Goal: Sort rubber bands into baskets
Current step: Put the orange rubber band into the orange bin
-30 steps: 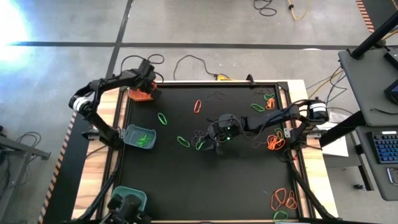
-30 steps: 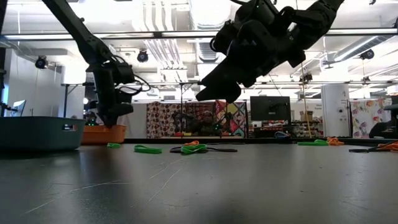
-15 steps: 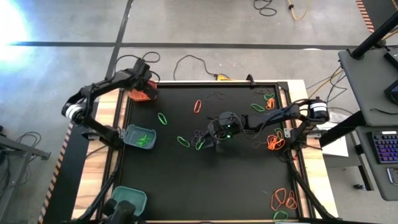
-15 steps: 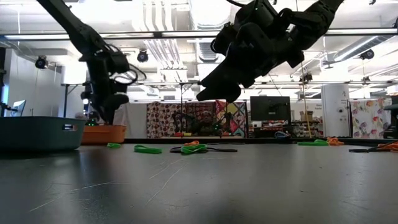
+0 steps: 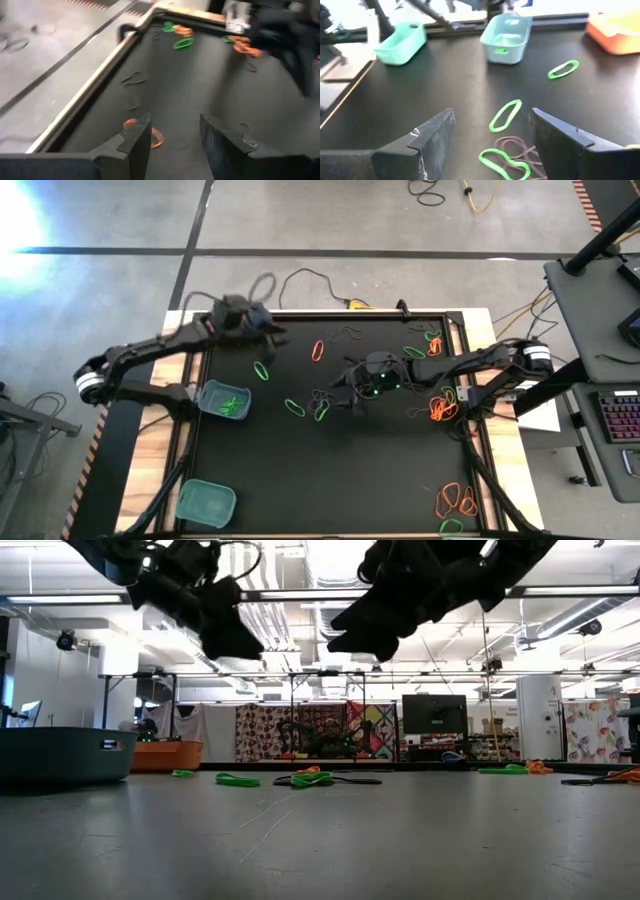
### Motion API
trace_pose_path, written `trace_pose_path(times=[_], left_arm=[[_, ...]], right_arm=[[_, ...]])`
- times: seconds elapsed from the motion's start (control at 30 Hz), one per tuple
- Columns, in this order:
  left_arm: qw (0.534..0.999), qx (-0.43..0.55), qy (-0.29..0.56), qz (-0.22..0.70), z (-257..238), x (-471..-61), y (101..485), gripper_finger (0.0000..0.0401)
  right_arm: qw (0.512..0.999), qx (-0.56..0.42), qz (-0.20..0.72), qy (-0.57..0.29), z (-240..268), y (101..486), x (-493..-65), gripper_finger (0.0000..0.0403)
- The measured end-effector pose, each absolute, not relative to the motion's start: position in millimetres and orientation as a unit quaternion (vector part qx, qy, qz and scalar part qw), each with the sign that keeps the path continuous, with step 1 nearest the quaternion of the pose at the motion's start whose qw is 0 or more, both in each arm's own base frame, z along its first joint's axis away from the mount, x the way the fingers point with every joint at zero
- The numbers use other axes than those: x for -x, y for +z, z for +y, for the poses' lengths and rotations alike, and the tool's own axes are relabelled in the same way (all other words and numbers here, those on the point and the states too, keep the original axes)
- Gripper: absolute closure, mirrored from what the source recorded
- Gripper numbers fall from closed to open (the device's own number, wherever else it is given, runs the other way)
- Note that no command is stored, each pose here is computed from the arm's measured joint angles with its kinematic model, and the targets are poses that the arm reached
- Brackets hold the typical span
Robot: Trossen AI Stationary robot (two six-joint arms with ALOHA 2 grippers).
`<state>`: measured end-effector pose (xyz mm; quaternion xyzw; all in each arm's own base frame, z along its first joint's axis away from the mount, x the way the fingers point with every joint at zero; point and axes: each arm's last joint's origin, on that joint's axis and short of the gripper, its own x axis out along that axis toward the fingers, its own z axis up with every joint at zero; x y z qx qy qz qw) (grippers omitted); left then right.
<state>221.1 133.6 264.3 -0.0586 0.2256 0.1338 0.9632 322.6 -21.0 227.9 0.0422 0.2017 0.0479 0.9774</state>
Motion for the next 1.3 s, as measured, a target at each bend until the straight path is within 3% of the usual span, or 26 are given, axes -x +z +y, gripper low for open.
trace_pose_path(times=[0.17, 0.33, 0.53, 0.73, 1.13, 1.3], left_arm=[[0.959, 0.081, 0.138, 0.234, 113.8, -243.5, 237.9, 0.0227], [0.968, 0.075, 0.123, 0.207, 108.5, -261.6, 195.7, 0.0198], [0.945, 0.054, 0.219, 0.236, 121.7, -270.7, 142.5, 0.0193], [0.956, 0.019, 0.183, 0.231, 129.7, -293.0, 126.2, 0.0197], [0.947, 0.022, 0.189, 0.260, 146.2, -318.0, 85.1, 0.0199], [0.937, 0.044, 0.207, 0.278, 146.1, -315.8, 78.4, 0.0223]], right_arm=[[0.970, -0.071, 0.232, -0.029, -24.2, 230.8, -314.2, 0.0154], [0.957, -0.035, 0.272, -0.097, -26.1, 215.8, -312.3, 0.0154], [0.944, -0.019, 0.312, -0.106, -26.6, 183.1, -324.0, 0.0154], [0.939, -0.053, 0.321, -0.112, -23.3, 170.4, -332.4, 0.0154], [0.937, -0.083, 0.319, -0.113, -11.8, 168.6, -333.5, 0.0154], [0.938, -0.085, 0.317, -0.115, -12.3, 168.9, -333.7, 0.0154]])
